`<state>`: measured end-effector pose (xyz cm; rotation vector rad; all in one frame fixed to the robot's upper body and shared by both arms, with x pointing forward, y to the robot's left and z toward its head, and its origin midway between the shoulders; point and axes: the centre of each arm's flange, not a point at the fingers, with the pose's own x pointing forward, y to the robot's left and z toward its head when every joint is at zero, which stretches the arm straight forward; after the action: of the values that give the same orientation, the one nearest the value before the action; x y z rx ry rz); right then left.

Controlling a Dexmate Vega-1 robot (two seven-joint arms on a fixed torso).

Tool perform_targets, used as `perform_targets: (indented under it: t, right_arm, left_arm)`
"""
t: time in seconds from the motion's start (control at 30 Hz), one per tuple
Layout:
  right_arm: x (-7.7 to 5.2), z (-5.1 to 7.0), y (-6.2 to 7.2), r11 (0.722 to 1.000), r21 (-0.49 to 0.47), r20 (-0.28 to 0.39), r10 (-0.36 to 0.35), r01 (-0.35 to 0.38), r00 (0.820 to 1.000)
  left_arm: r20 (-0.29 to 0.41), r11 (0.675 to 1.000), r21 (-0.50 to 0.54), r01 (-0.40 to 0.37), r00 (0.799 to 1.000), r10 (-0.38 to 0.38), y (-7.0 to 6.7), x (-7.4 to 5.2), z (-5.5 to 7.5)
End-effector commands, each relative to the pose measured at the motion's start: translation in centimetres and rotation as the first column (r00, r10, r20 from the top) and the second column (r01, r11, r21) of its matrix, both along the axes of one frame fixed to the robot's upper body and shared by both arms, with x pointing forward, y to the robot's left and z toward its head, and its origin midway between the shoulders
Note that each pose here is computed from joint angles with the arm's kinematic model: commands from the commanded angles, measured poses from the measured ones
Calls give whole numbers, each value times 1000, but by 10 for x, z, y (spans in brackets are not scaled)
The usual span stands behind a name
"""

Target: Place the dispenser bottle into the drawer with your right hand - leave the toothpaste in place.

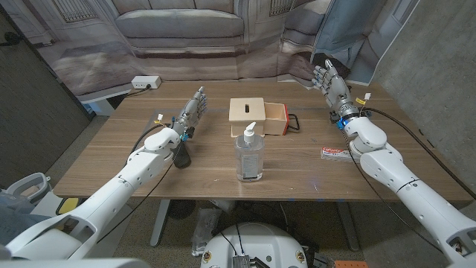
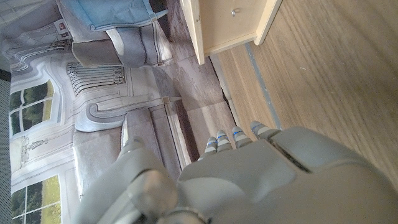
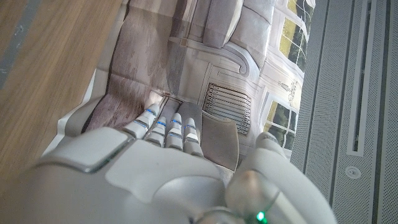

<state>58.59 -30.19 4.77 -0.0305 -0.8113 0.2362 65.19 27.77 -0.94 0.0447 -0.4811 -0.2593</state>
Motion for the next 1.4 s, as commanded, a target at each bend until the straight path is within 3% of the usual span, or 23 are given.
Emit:
perform_targets:
  t: [0.03,0.8,1.4]
  right_arm:
    - [-14,11,-8,1000,7,41,-11,11,999]
    - [-26,16,-22,999,17,77,-46,45,996]
    - [-31,17,-40,990,54,86,-136,131,987]
  left_arm:
    - [-6,1000,5,-3,1000,3,-1,-2,-1]
    - [-15,1000,5,-7,1000,7,2,-1,-1]
    - [-17,1000,19,-9,1000,9,5,-7,-1]
